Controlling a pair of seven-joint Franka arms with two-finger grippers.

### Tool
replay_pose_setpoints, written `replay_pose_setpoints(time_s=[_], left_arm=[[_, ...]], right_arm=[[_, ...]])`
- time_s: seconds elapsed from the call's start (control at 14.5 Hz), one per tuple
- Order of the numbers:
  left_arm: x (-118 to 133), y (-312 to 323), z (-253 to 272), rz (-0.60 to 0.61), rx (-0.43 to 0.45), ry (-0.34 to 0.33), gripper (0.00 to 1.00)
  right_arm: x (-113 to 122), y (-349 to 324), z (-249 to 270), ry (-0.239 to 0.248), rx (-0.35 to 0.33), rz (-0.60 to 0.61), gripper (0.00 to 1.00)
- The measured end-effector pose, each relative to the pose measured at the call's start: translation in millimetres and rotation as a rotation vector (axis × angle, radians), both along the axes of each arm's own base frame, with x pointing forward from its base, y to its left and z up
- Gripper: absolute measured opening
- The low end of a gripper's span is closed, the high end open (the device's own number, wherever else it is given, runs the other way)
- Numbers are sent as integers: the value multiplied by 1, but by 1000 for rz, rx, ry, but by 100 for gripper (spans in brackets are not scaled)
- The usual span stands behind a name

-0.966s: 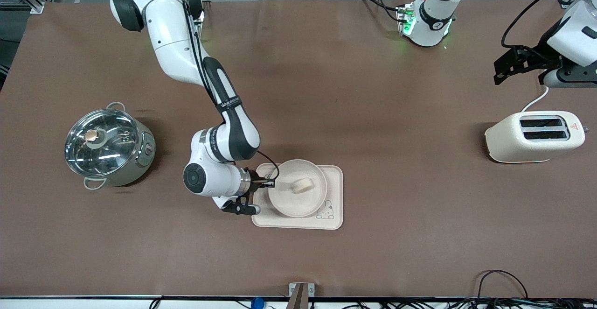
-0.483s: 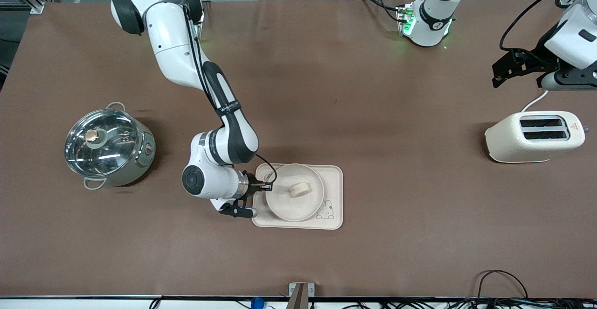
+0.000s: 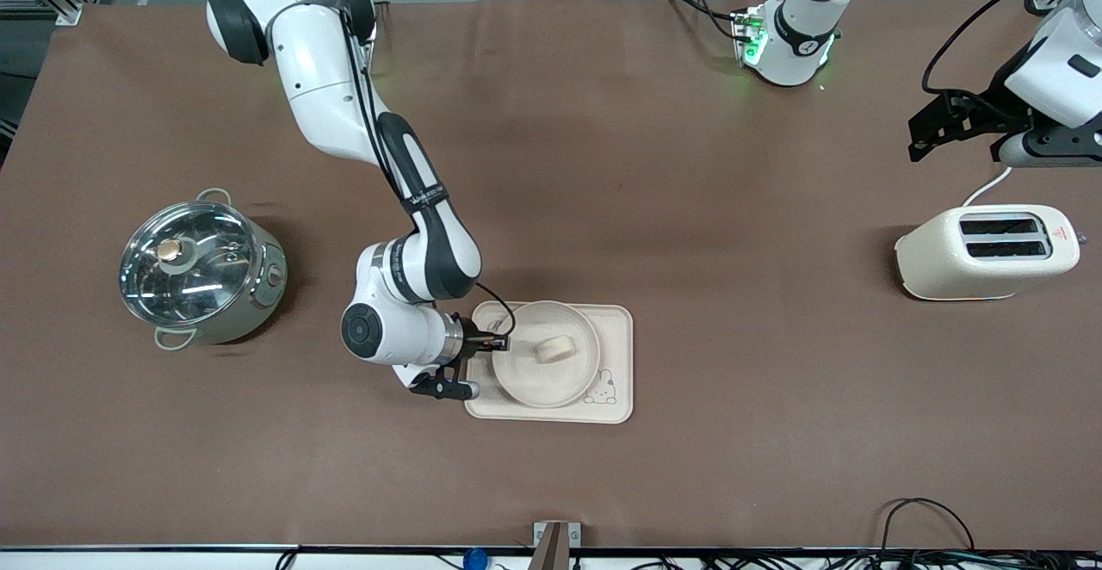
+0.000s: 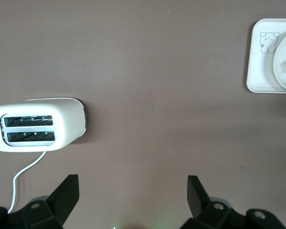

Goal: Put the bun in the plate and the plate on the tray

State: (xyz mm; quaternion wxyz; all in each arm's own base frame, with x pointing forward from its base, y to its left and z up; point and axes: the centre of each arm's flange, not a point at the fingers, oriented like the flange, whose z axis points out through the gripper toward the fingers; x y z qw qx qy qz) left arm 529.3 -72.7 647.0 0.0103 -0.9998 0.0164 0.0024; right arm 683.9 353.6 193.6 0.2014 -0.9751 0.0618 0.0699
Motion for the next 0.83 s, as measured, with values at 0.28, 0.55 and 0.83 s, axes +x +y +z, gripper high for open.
replay_pose_setpoints(time_s=[0.28,0.55,0.83], left_arm=[[0,0,0,0,0,0,100],[0,0,0,0,0,0,100],[0,-1,-1,-2,0,0,100]], right_arm=[[12,2,61,-70,43,-6,80],[22,-25,124,-125,43,-28,100],[21,-92,189,-176,36,-26,100]])
